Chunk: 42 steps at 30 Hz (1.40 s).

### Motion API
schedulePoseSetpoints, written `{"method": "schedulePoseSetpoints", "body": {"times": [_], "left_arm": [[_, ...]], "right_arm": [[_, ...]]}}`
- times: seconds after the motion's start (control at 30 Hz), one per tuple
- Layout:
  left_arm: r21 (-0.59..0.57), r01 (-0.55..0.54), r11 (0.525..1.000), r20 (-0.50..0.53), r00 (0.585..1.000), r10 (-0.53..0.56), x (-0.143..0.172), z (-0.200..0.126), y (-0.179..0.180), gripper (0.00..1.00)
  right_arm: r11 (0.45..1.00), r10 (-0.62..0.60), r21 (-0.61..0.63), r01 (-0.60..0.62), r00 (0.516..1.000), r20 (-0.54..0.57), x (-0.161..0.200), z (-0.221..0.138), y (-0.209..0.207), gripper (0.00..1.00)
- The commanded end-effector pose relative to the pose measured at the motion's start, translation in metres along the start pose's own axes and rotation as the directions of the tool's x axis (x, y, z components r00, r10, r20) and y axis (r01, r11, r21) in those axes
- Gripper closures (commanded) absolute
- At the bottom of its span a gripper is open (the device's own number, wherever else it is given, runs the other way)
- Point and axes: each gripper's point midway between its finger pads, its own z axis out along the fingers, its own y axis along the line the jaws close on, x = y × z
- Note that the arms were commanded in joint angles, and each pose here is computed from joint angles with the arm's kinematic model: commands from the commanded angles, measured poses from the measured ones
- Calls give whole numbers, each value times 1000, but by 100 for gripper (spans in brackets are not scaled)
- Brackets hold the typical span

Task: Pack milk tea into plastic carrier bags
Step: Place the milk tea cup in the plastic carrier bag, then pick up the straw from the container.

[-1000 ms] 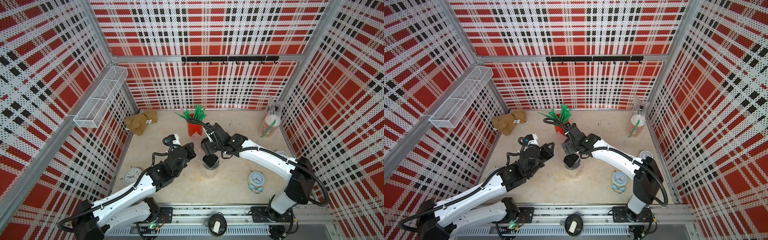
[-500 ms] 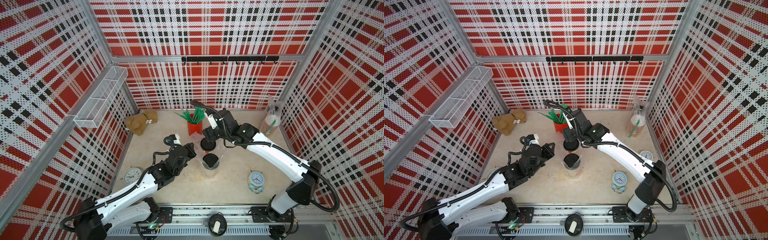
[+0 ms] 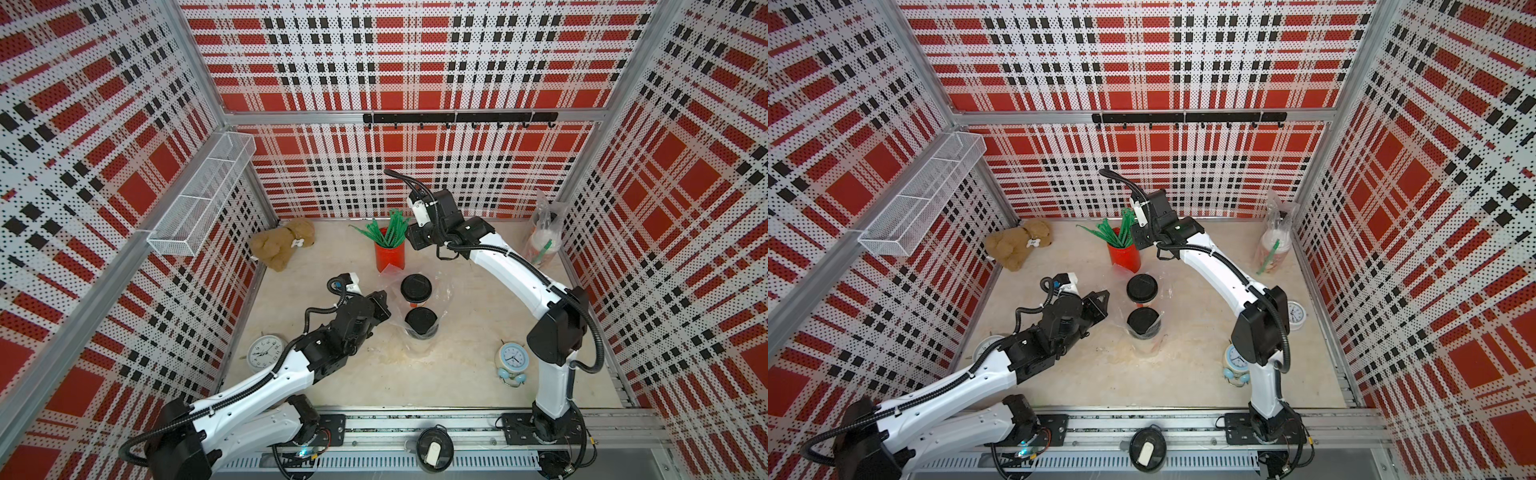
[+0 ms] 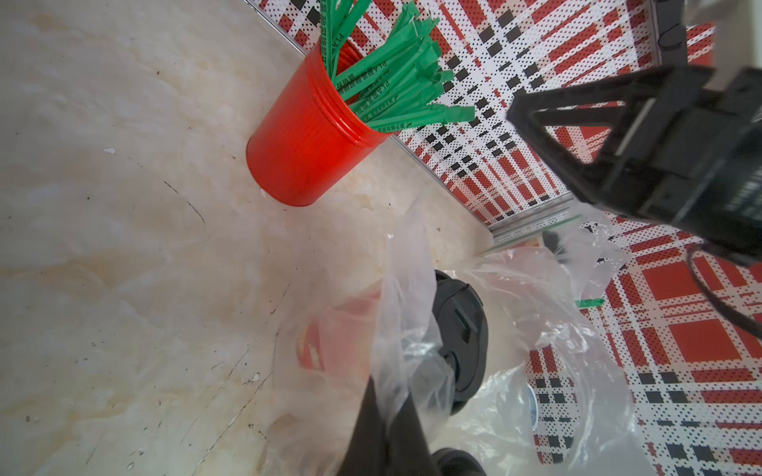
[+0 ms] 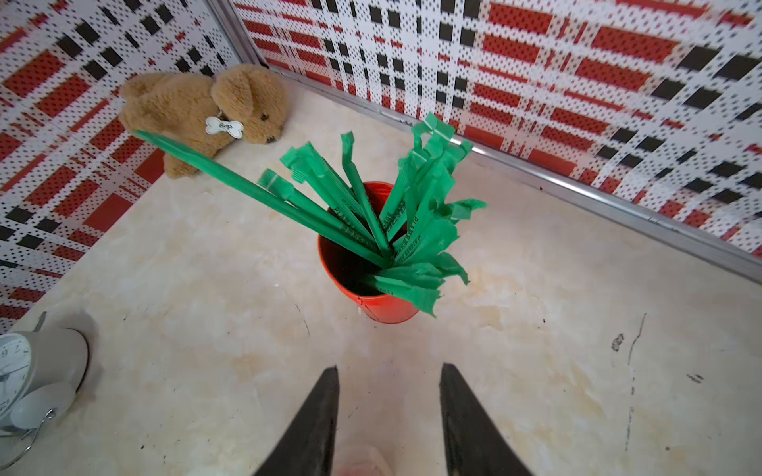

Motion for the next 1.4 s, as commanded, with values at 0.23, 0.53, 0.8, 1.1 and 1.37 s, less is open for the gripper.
{"method": "schedulePoseSetpoints", "body": {"times": [0.23,0.53,0.8,1.1,1.37], "left_arm": [[-39,8,999,16,1000,-8,-1,-2,15,100],[-49,19,999,15,1000,-18,0,-2,20,100],[-54,22,998,18,1000,-21,-1,-4,23,100],[-57,25,998,19,1000,-24,-1,-4,25,100],[-69,27,997,31,999,-25,-5,-8,29,100]], "right_arm": [[993,93,-79,-88,994,63,-26,22,-1,63],[987,116,-121,-109,992,50,-25,37,6,71],[992,107,-78,-103,993,43,-21,41,-2,68],[982,132,-139,-129,991,7,-13,58,9,69],[974,142,-179,-140,990,-2,-12,67,18,69]]}}
